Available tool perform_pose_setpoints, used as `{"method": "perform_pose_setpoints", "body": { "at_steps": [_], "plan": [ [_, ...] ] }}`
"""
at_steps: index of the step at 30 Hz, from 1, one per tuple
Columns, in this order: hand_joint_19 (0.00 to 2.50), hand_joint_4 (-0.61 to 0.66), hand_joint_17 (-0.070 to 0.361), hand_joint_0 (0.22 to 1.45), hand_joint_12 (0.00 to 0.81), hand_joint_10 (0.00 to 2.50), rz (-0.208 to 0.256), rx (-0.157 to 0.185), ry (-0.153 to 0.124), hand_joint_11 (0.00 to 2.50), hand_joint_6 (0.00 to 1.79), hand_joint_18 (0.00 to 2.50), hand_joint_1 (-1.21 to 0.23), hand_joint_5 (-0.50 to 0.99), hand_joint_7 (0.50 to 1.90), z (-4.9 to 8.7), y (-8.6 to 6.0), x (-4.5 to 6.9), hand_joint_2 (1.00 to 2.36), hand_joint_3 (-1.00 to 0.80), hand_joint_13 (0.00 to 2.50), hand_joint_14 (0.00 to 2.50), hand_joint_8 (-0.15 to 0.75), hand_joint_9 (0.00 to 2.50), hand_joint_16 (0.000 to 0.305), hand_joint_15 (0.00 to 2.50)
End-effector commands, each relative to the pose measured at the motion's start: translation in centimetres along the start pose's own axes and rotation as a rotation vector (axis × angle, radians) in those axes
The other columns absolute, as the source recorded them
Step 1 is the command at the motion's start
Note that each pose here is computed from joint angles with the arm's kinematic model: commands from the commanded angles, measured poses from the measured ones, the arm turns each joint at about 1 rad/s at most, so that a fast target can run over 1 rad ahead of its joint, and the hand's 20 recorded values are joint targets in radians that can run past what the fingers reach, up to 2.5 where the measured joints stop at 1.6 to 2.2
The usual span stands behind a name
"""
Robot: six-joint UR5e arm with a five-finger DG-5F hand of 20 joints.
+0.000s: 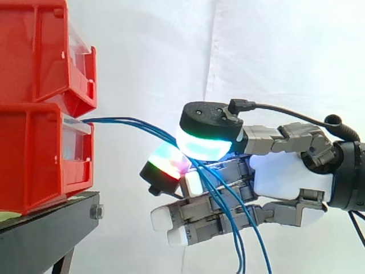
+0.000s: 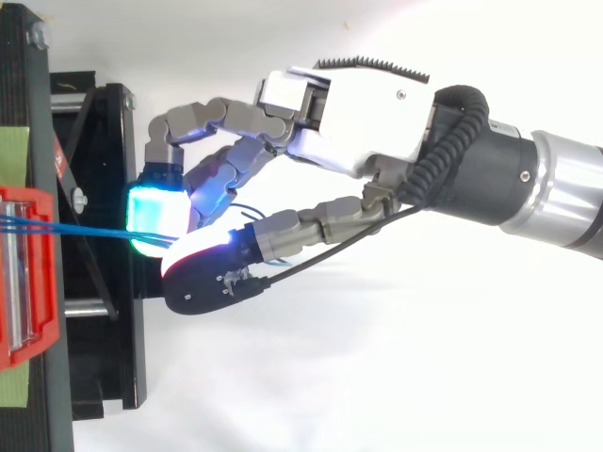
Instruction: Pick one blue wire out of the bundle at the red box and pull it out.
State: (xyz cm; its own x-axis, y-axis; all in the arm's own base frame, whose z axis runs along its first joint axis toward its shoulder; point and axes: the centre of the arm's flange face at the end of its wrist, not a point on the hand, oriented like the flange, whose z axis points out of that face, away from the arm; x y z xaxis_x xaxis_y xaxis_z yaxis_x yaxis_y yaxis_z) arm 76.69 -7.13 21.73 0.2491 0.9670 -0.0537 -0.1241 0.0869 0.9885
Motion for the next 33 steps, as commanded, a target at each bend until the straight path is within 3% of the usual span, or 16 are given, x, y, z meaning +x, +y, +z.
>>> {"method": "perform_pose_setpoints", "body": {
  "at_steps": [1,8,13,21,28,32,33],
  "plan": [
    [0.32,0.38,0.135,0.70,0.371,0.02,0.003,0.001,-0.002,0.72,0.62,0.51,-0.92,-0.10,1.27,0.01,-0.01,-0.13,1.02,-0.25,0.71,0.02,0.274,0.96,0.060,0.42],
    [0.39,0.36,0.137,0.59,0.380,0.02,0.000,0.002,-0.002,0.71,0.59,0.50,-0.81,-0.09,1.33,0.00,-0.13,-0.12,1.01,-0.29,0.72,0.02,0.287,1.01,0.061,0.43],
    [0.39,0.31,0.137,0.58,0.382,0.02,0.001,-0.002,-0.002,0.70,0.57,0.50,-0.76,-0.07,1.39,0.05,0.01,-0.22,1.01,-0.28,0.73,0.02,0.289,1.04,0.061,0.43],
    [0.36,0.29,0.144,0.60,0.399,0.02,0.001,-0.001,0.000,0.82,0.76,0.54,-0.82,-0.14,1.11,0.03,0.06,0.00,1.02,-0.19,0.74,0.02,0.308,1.01,0.064,0.43],
    [0.37,0.34,0.158,0.59,0.423,0.02,0.004,0.004,0.000,0.74,0.72,0.58,-0.77,-0.11,1.14,-0.05,-0.13,0.09,1.01,-0.17,0.76,0.02,0.316,1.05,0.070,0.42],
    [0.35,0.33,0.160,0.58,0.433,0.02,-0.010,0.036,0.004,0.73,0.70,0.59,-0.76,-0.11,1.21,-0.37,-0.37,-0.11,1.01,-0.15,0.77,0.02,0.330,1.05,0.071,0.42],
    [0.34,0.34,0.161,0.59,0.436,0.02,-0.019,0.059,0.008,0.77,0.74,0.59,-0.77,-0.12,1.15,-0.62,-0.68,-0.05,1.01,-0.14,0.76,0.02,0.334,1.04,0.071,0.42]
  ]
}}
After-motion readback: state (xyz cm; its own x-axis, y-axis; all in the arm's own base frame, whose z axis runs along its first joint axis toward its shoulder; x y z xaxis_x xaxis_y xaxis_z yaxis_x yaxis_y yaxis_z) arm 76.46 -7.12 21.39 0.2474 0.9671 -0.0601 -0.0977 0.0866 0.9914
